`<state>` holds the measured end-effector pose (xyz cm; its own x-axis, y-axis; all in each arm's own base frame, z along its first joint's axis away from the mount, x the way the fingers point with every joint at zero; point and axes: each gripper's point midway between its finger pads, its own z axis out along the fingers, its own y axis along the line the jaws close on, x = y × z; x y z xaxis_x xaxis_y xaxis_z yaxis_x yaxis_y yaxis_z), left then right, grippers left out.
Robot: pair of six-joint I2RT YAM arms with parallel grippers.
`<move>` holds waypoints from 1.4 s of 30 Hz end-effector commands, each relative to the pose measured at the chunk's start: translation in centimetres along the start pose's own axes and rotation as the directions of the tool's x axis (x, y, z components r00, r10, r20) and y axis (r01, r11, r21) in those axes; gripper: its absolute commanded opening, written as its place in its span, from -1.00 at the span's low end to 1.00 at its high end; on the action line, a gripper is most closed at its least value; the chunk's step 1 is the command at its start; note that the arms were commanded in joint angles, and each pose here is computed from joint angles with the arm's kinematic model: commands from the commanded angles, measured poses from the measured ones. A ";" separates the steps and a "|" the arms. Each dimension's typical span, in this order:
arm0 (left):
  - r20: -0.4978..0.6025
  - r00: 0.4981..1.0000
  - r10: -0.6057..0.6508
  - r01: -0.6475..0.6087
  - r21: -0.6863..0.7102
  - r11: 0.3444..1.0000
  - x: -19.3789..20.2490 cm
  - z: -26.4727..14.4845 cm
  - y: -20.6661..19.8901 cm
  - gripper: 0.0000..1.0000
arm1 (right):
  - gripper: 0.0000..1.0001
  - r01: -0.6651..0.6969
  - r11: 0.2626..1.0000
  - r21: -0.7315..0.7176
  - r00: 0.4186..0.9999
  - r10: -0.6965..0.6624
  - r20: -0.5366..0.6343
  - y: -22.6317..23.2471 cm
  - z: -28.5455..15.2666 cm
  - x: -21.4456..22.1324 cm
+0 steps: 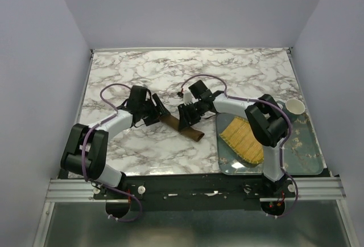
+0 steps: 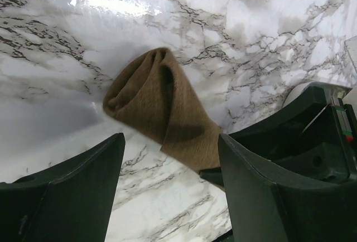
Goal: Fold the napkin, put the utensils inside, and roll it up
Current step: Roll the napkin with the utensil
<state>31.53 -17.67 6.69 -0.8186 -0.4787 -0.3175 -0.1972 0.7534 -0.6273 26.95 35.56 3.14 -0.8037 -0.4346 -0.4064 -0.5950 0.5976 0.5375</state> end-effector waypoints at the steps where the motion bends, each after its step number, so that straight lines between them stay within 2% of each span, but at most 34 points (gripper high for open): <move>1: -0.011 1.000 0.014 -0.013 0.038 0.999 -0.6 1.2 -1.7 0.54 | -0.10 -0.110 0.971 -0.210 0.984 0.077 -0.158 1.2 1.6 3.6; 4: -0.025 0.999 0.021 -0.020 0.015 1.000 -0.3 2.1 -1.3 0.54 | -0.09 -0.143 0.958 -0.249 0.981 0.103 -0.165 1.0 1.5 3.4; 10: -0.015 1.000 0.017 -0.018 -0.044 0.999 0.3 2.3 0.7 0.29 | -0.05 -0.146 0.958 -0.246 0.982 0.111 -0.151 0.8 1.0 2.9; 12: -0.010 1.000 0.018 -0.019 -0.045 0.999 0.4 2.1 0.8 0.19 | -0.01 -0.136 0.971 -0.197 0.985 0.111 -0.136 0.3 1.0 2.7; 14: -0.013 1.000 0.015 -0.015 -0.046 0.999 0.7 1.9 1.0 0.12 | 0.14 -0.125 0.985 -0.123 0.987 0.111 -0.112 -0.4 0.3 2.2; 16: -0.012 1.000 0.010 -0.010 -0.042 0.999 0.8 1.8 1.1 0.09 | 0.27 -0.115 0.990 -0.078 0.989 0.107 -0.104 -0.4 -0.2 2.1; 22: -0.009 1.000 0.012 -0.012 -0.031 0.999 1.0 1.6 1.0 0.03 | 0.51 -0.038 0.991 0.127 0.998 0.044 -0.044 0.2 -2.6 0.6; 25: -0.009 1.000 0.012 -0.012 -0.031 0.999 0.9 1.5 0.9 0.03 | 0.59 0.023 0.965 0.262 1.000 -0.021 -0.011 0.7 -3.5 0.0; 26: -0.008 1.000 0.012 -0.012 -0.030 0.999 0.9 1.5 0.9 0.02 | 0.64 0.043 0.935 0.351 0.999 -0.050 0.011 -0.1 -3.9 -0.5; 28: -0.009 1.000 0.012 -0.012 -0.029 1.000 0.9 1.5 0.9 0.02 | 0.67 0.105 0.902 0.419 0.992 -0.125 0.021 1.4 -4.0 -0.7; 29: -0.009 1.000 0.012 -0.012 -0.029 1.000 0.9 1.6 0.9 0.02 | 0.69 0.120 0.852 0.509 0.987 -0.159 0.034 0.5 -4.4 -1.2; 31: -0.011 1.000 0.013 -0.013 -0.029 0.999 1.0 1.6 0.9 0.02 | 0.71 0.168 0.809 0.563 0.976 -0.218 0.022 1.5 -4.0 -1.2; 32: -0.014 1.000 0.012 -0.012 -0.030 0.999 1.1 1.6 1.0 0.02 | 0.71 0.178 0.759 0.626 0.968 -0.249 0.026 0.9 -4.4 -1.6; 35: -0.018 1.000 0.008 -0.009 -0.037 0.999 1.3 1.7 1.2 0.02 | 0.71 0.228 0.694 0.683 0.950 -0.312 0.001 1.6 -3.7 -1.7; 42: -0.024 1.000 -0.012 0.012 -0.021 1.000 1.4 1.7 0.9 0.01 | 0.69 0.279 0.623 0.731 0.938 -0.340 -0.068 0.8 -0.9 -0.9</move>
<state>31.21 -18.22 4.11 -0.8349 -0.4680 -0.2898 -0.2216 0.7676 -0.6013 25.25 37.47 6.60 -0.5609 -0.6157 -0.5535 -0.6602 0.7360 -0.1496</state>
